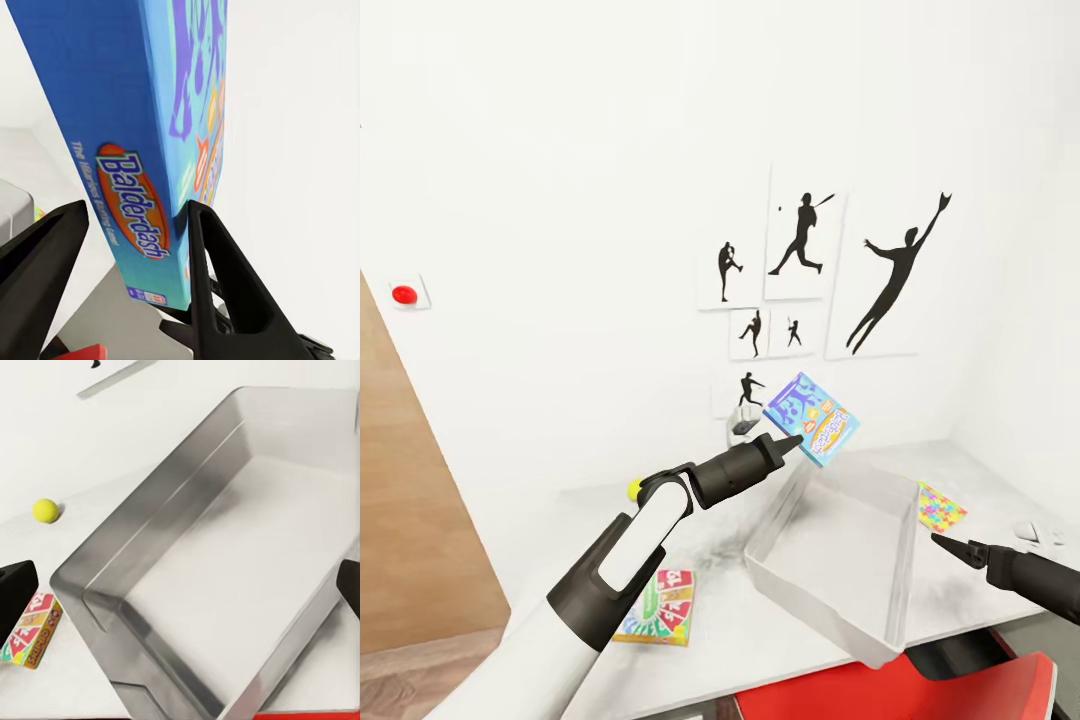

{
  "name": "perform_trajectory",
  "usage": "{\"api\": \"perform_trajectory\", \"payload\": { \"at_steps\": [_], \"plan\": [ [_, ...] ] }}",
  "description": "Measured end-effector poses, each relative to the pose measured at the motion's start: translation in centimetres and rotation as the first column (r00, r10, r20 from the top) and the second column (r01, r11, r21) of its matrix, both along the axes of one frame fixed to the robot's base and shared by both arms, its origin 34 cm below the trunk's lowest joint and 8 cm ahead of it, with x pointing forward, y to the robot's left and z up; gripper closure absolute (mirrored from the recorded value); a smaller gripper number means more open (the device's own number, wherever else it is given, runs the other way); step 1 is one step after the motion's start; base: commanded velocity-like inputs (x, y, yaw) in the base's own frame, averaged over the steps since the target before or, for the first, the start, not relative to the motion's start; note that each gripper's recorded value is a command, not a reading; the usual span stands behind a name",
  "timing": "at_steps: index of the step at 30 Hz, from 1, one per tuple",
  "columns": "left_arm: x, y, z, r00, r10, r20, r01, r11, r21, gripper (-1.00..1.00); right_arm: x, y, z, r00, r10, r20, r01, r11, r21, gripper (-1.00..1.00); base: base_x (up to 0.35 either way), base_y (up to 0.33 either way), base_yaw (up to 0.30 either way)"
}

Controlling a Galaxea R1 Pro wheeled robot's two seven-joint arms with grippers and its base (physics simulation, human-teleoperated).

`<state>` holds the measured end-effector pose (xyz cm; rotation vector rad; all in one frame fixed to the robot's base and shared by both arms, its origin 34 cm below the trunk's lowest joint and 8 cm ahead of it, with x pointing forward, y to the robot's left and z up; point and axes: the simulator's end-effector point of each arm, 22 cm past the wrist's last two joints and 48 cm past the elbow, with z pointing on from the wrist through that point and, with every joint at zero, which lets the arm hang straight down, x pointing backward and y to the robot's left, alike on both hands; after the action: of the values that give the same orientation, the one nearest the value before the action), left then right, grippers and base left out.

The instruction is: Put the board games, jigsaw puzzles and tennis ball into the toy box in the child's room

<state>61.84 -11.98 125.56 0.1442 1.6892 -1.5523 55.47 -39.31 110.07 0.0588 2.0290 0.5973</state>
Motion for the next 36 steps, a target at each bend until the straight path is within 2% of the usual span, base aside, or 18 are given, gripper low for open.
{"api": "perform_trajectory", "payload": {
  "at_steps": [16, 23, 27, 32, 35, 36],
  "plan": [
    [-0.2, -0.1, 0.2, 1.0, -0.007, 0.003, 0.008, 1.0, -0.008, 1.0, 0.0, -0.1, 0.0, 1.0, -0.001, -0.001, 0.001, 1.0, -0.001, -1.0, 0.008, -0.005, -0.05],
    [-0.5, -0.3, 0.5, 1.0, -0.024, 0.012, 0.024, 1.0, -0.019, 1.0, -0.1, -2.7, 1.6, 0.998, -0.052, 0.033, 0.052, 0.999, 0.002, -1.0, 0.0, 0.0, -0.008],
    [-0.6, -0.3, 0.6, 1.0, -0.027, 0.012, 0.027, 0.999, -0.021, 1.0, -0.3, -2.9, 2.8, 0.998, -0.042, 0.042, 0.041, 0.998, 0.043, -1.0, 0.0, 0.0, -0.002],
    [-0.6, -0.4, 0.6, 0.999, -0.035, 0.011, 0.035, 0.999, -0.027, 1.0, -0.6, -3.2, 3.4, 0.999, -0.038, 0.034, 0.036, 0.997, 0.064, -1.0, 0.0, 0.0, 0.0],
    [-0.8, -0.4, 0.7, 0.999, -0.049, 0.014, 0.049, 0.998, -0.035, 1.0, -0.6, -3.2, 3.7, 0.999, -0.035, 0.035, 0.033, 0.997, 0.073, -1.0, 0.0, 0.0, 0.0],
    [-1.0, -0.6, 0.2, 0.997, -0.076, 0.007, 0.076, 0.996, -0.039, 1.0, -0.6, -3.0, 4.2, 0.999, -0.026, 0.045, 0.022, 0.995, 0.097, -1.0, 0.0, 0.0, 0.0]
  ]
}}
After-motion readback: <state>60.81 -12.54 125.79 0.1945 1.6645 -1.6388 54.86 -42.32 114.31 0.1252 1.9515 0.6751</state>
